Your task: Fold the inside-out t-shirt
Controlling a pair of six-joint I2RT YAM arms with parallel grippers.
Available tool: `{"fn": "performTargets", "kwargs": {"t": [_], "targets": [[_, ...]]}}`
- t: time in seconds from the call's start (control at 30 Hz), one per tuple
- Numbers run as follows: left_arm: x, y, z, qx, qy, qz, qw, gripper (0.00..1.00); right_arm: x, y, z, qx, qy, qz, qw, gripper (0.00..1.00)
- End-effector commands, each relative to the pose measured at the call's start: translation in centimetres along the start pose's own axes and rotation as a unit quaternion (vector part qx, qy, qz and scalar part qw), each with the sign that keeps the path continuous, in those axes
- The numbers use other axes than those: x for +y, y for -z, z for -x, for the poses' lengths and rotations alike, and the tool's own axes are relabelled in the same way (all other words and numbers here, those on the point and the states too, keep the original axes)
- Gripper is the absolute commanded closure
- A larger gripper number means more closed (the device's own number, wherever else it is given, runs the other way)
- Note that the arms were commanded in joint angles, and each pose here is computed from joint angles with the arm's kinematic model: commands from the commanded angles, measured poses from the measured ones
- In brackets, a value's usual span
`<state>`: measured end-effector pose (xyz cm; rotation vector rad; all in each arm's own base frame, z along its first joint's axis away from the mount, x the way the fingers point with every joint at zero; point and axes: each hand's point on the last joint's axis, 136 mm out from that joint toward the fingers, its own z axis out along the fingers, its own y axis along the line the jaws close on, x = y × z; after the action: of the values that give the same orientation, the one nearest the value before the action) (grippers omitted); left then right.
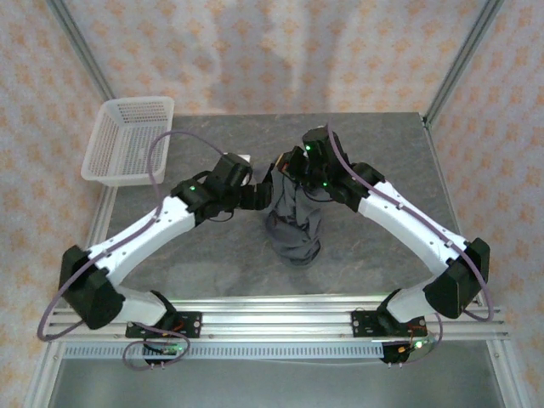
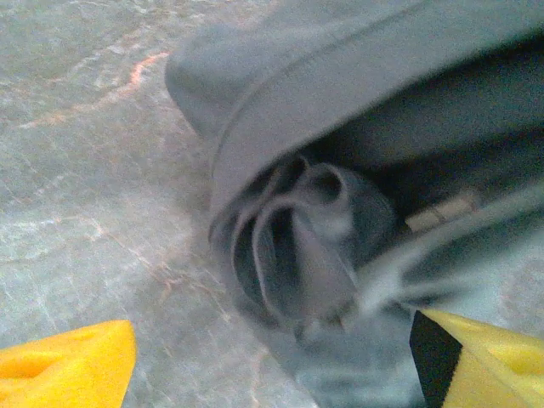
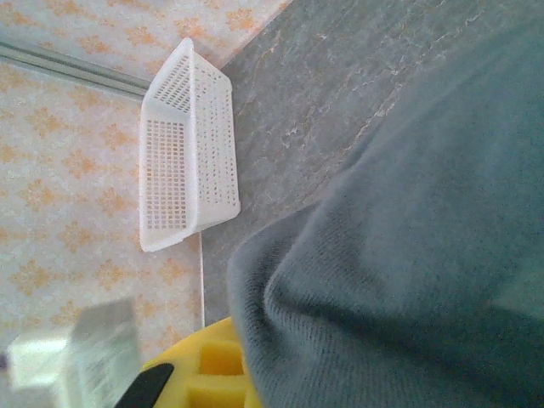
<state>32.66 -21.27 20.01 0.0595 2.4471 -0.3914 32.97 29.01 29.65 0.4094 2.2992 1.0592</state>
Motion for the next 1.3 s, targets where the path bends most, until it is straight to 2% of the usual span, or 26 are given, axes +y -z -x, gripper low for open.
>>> {"fn": "performTargets", "kwargs": {"t": [0.0,0.17,0.27,0.4,0.53,0.7,0.8,0.87,0.93,1.0,1.1,1.13,1.27], "targets": [[-0.7,-0.1,5.3,-0.091,-0.036,0.022,0.995,0.15,3.3,1.6,1.2,-0.012,-0.013,0.050,0.999,1.00],[0.7,-3.6,6.1,-0.077,-0.068,0.070,0.992,0.15,4.2,2.0,1.0,-0.004,-0.017,0.067,0.998,1.00],[2.2,-4.0,6.8,-0.079,-0.063,0.092,0.991,0.16,4.7,2.3,1.0,0.001,-0.013,0.073,0.997,1.00],[4.9,-3.5,7.5,-0.080,-0.044,0.116,0.989,0.22,4.4,2.9,1.3,-0.011,-0.009,0.065,0.998,1.00],[5.6,-2.5,8.0,-0.079,-0.039,0.089,0.992,0.38,4.7,3.0,1.1,-0.003,-0.006,0.072,0.997,1.00],[2.8,-2.3,9.6,-0.060,-0.081,0.031,0.994,0.49,5.2,2.4,-0.3,0.038,0.002,0.083,0.996,1.00],[2.2,-2.6,10.2,-0.037,-0.088,0.023,0.995,0.73,4.6,2.3,-0.5,0.043,0.004,0.069,0.997,1.00],[2.2,-2.1,10.3,-0.022,-0.085,0.019,0.996,0.86,2.2,2.5,0.3,0.018,0.004,0.013,1.000,1.00],[1.9,0.0,10.8,-0.009,-0.069,0.002,0.998,0.92,-0.6,3.6,1.8,-0.002,-0.012,-0.044,0.999,1.00],[0.9,3.6,11.5,0.004,-0.054,-0.030,0.998,0.96,-1.7,5.5,4.0,-0.019,-0.029,-0.057,0.998,1.00],[-1.6,9.7,13.0,0.008,-0.055,-0.081,0.995,0.99,-3.4,8.6,7.8,-0.080,-0.051,-0.072,0.993,1.00],[-2.4,11.3,13.5,0.006,-0.055,-0.097,0.994,0.99,-3.4,8.6,8.1,-0.078,-0.045,-0.075,0.993,1.00],[-4.6,15.4,15.3,-0.022,-0.060,-0.145,0.987,1.00,0.3,7.6,7.1,0.025,0.000,-0.056,0.998,1.00]]}}
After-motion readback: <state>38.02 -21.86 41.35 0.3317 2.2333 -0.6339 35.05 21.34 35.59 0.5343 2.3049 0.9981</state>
